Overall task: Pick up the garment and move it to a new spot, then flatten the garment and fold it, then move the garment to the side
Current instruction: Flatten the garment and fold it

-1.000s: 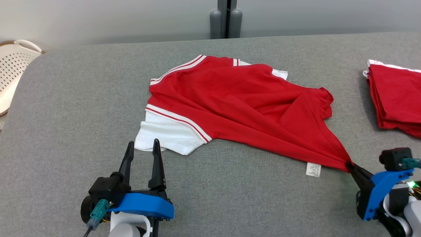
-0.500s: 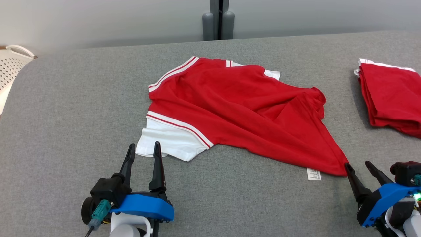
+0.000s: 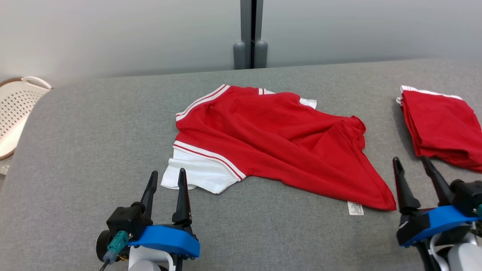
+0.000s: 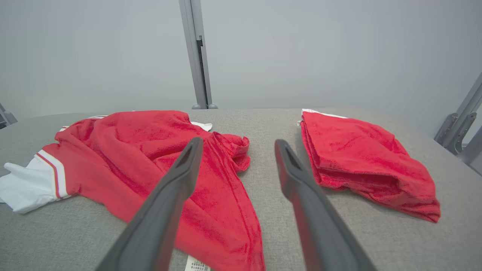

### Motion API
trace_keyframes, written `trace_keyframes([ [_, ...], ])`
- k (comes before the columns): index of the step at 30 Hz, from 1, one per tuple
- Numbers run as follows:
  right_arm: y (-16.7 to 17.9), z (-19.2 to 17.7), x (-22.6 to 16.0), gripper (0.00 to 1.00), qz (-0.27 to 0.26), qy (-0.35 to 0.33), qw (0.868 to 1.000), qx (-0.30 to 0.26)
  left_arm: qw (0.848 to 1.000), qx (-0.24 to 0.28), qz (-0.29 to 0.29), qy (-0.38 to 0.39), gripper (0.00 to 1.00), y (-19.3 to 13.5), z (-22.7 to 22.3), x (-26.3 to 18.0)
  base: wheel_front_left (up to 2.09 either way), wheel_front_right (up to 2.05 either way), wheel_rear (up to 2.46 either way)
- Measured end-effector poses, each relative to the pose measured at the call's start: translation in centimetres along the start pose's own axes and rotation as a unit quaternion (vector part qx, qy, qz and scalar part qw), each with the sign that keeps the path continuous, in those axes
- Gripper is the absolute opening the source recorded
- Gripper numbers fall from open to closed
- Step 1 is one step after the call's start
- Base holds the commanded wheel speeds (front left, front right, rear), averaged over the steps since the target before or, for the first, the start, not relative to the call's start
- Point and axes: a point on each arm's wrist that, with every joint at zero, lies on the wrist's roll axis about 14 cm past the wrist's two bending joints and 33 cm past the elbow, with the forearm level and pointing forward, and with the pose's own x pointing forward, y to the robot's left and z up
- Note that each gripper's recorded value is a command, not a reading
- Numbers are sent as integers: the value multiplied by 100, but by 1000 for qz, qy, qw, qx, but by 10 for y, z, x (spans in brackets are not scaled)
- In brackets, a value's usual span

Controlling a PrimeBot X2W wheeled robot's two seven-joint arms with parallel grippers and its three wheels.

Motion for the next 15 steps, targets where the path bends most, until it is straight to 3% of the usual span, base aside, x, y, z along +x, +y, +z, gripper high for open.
trace_keyframes([
  [9,47,17,-2,100,33,-46,998,11,1000,19,18,1,100,13,0,-18,0,0,0],
  [15,57,9,-9,100,37,-45,998,5,999,26,36,1,100,23,0,-30,0,0,0],
])
